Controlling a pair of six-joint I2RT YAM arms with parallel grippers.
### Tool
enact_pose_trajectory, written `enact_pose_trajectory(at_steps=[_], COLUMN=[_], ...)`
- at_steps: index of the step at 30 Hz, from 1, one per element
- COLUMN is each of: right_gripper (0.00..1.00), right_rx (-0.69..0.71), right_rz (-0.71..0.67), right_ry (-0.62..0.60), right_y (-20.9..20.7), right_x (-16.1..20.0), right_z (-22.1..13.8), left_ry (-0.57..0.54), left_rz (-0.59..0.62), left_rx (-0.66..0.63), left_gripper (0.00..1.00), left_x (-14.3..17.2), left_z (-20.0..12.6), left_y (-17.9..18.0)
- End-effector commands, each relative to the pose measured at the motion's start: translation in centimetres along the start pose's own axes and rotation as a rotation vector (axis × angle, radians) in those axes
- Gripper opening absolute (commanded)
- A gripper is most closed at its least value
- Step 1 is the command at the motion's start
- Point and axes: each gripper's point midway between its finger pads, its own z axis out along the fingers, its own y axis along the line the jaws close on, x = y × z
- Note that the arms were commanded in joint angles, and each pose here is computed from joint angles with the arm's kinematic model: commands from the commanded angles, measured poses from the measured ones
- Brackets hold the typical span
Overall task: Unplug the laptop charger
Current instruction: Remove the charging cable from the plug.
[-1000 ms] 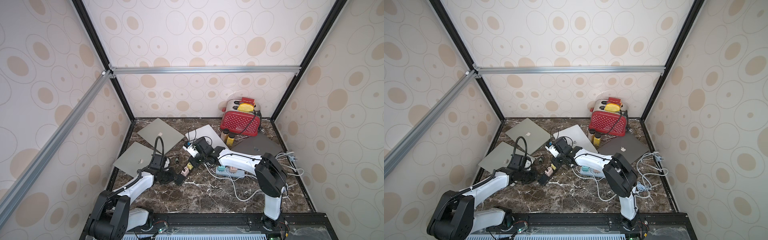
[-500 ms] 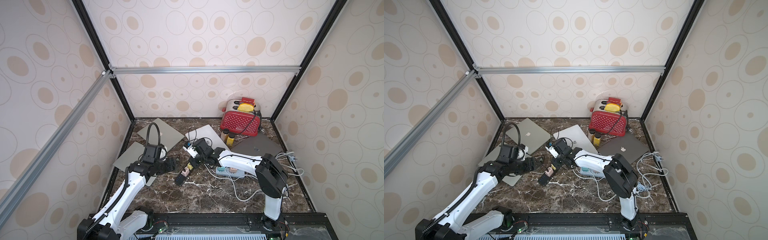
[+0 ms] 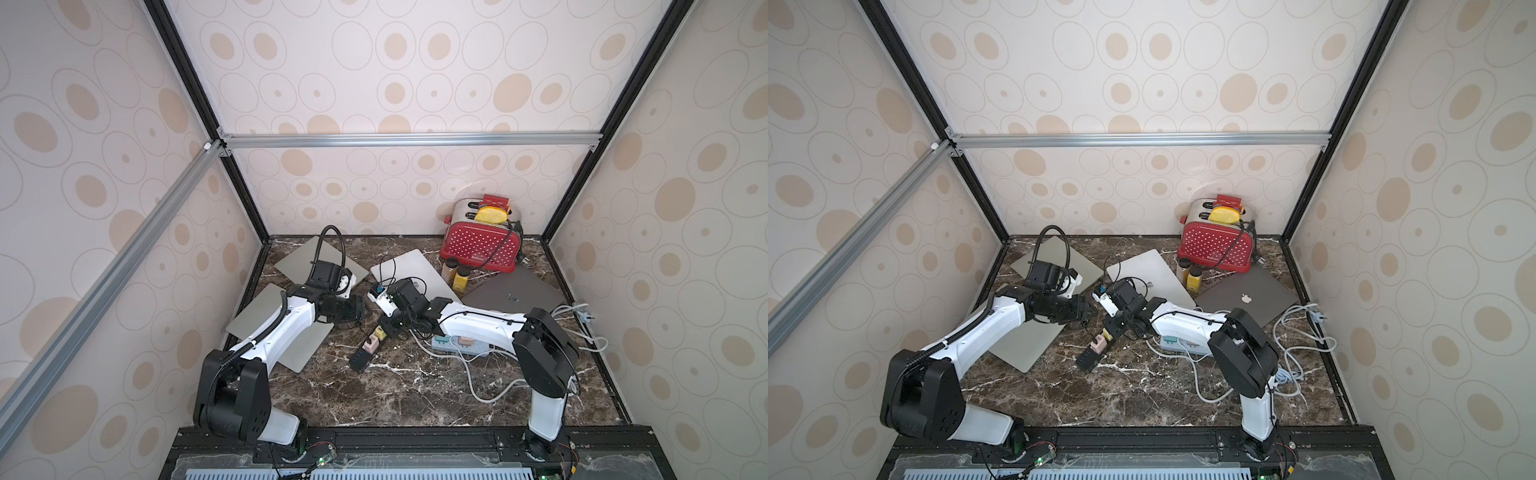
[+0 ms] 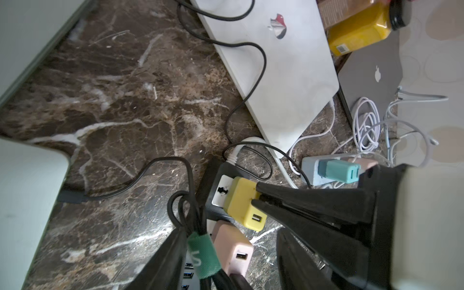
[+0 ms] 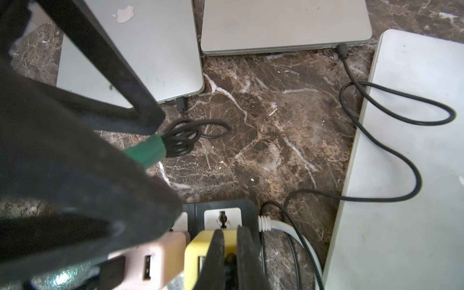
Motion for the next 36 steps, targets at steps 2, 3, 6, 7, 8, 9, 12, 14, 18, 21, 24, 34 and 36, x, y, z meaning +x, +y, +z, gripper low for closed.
enact_pose_trajectory(at_steps=[2,3,6,7,8,9,12,14,18,21,24,34,36], right_gripper=[0.0,0.0,0.0,0.0,0.0,0.0,0.0,0.0,0.0,0.0,0.0,0.0,0.0], right_rx=[-0.018,-0.018,-0.018,-0.019,-0.019,-0.018,-0.013,-0.012,-0.017,-0.017,-0.019,-0.027,-0.028], right_rz=[0.028,0.028,0.036,0.038,0.04,0.043,0.049,0.051,0.056,0.056,0.058,0.061,0.06], right_ry=[0.066,0.063,0.061,0.059,0.059,0.06,0.062,0.061,0.059,0.053,0.049,0.038,0.036], right_y=[0.4,0.4,0.4,0.4,0.4,0.4,0.3,0.3,0.4,0.4,0.4,0.6,0.6], right_x=[2.1,2.0,2.0,1.9,2.0,2.0,2.1,2.2,2.1,2.0,1.9,1.8,1.7], right_z=[-0.3,-0.3,-0.2,-0.2,-0.2,-0.1,0.0,0.1,0.2,0.2,0.1,-0.1,-0.3], left_ry=[0.034,0.051,0.098,0.123,0.139,0.145,0.176,0.176,0.213,0.233,0.242,0.261,0.273], left_rz=[0.085,0.086,0.092,0.084,0.078,0.073,0.05,0.05,0.039,0.038,0.042,-0.015,-0.022], left_rx=[0.089,0.091,0.076,0.066,0.066,0.072,0.078,0.088,0.09,0.088,0.09,0.043,0.002], left_gripper=[0.58,0.58,0.57,0.57,0.56,0.56,0.55,0.56,0.55,0.55,0.55,0.5,0.48], left_x=[-0.2,0.1,1.1,1.8,2.3,2.5,3.6,3.7,4.5,4.7,4.6,5.1,5.4], left_z=[0.2,0.5,1.2,1.3,1.5,1.7,2.4,2.9,3.5,4.0,4.4,5.4,5.5], left_y=[-1.6,-1.5,-0.8,-0.4,-0.3,-0.2,0.1,0.1,0.5,0.6,0.5,1.7,2.4])
